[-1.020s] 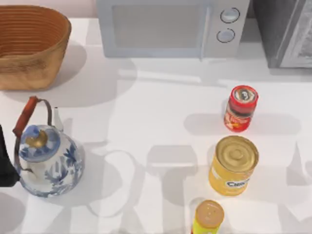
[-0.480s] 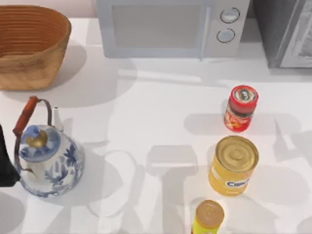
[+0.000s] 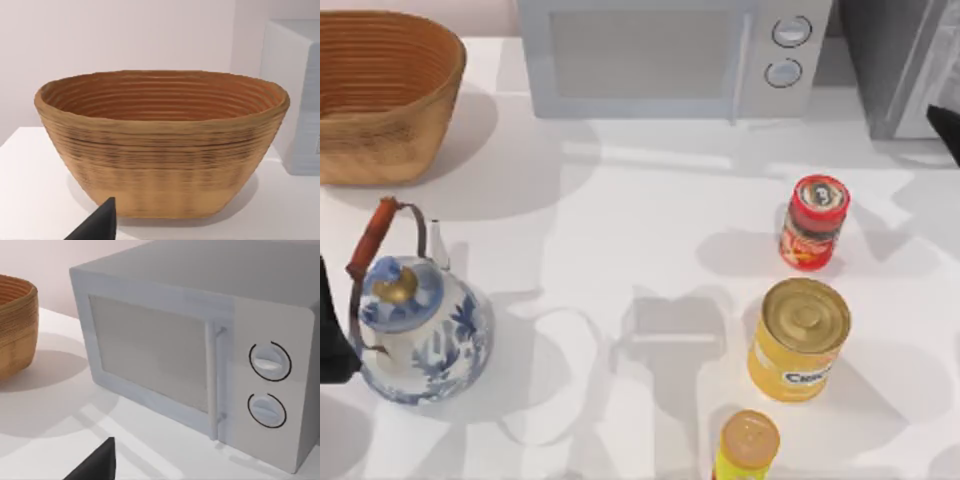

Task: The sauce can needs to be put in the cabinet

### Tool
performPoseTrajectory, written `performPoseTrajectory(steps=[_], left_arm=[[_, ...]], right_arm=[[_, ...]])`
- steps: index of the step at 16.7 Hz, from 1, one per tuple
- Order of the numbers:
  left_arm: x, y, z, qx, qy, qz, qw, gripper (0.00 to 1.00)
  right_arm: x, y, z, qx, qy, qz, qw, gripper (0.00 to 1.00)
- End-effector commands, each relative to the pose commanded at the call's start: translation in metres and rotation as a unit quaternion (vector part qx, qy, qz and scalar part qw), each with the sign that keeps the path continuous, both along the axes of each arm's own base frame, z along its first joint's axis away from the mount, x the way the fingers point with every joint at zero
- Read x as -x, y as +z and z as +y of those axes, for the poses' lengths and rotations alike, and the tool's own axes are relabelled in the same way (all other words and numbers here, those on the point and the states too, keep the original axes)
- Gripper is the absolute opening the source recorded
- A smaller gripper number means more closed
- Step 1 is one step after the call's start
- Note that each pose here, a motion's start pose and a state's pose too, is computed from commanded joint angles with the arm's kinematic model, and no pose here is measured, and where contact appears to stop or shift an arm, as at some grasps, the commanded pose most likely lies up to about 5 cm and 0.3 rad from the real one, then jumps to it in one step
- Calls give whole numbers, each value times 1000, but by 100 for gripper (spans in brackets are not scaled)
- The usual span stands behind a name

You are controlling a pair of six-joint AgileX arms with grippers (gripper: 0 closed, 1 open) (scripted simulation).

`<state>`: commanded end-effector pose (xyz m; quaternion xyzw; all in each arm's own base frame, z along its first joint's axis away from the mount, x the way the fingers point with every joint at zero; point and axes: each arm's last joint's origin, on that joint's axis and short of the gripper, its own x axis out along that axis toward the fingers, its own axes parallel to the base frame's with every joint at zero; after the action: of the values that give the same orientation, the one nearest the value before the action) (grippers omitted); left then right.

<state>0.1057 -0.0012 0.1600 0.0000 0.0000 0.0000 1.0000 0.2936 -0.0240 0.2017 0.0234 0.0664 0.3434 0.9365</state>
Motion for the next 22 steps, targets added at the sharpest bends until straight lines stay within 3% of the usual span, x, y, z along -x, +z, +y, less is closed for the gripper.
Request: performPoseTrajectory(steps=[3, 7, 11, 16, 20, 21, 22], left_arm=[[0, 0, 0, 0, 0, 0, 1000, 100], [0, 0, 0, 0, 0, 0, 1000, 100], [0, 0, 0, 0, 0, 0, 1000, 100], [0, 0, 0, 0, 0, 0, 1000, 100], [0, 0, 0, 0, 0, 0, 1000, 100], [0, 0, 0, 0, 0, 0, 1000, 100], [0, 0, 0, 0, 0, 0, 1000, 100]], right_arm=[[-48, -43, -2, -18, 116, 11, 993, 100], [-88, -108, 3, -37, 259, 2, 965, 100], [-105, -164, 8, -43, 359, -21, 932, 100], [-114, -195, 7, -34, 414, -58, 908, 100], [-114, -195, 7, -34, 415, -58, 907, 100], [-127, -198, 4, -38, 378, -40, 924, 100], [-127, -198, 5, -37, 379, -41, 924, 100]])
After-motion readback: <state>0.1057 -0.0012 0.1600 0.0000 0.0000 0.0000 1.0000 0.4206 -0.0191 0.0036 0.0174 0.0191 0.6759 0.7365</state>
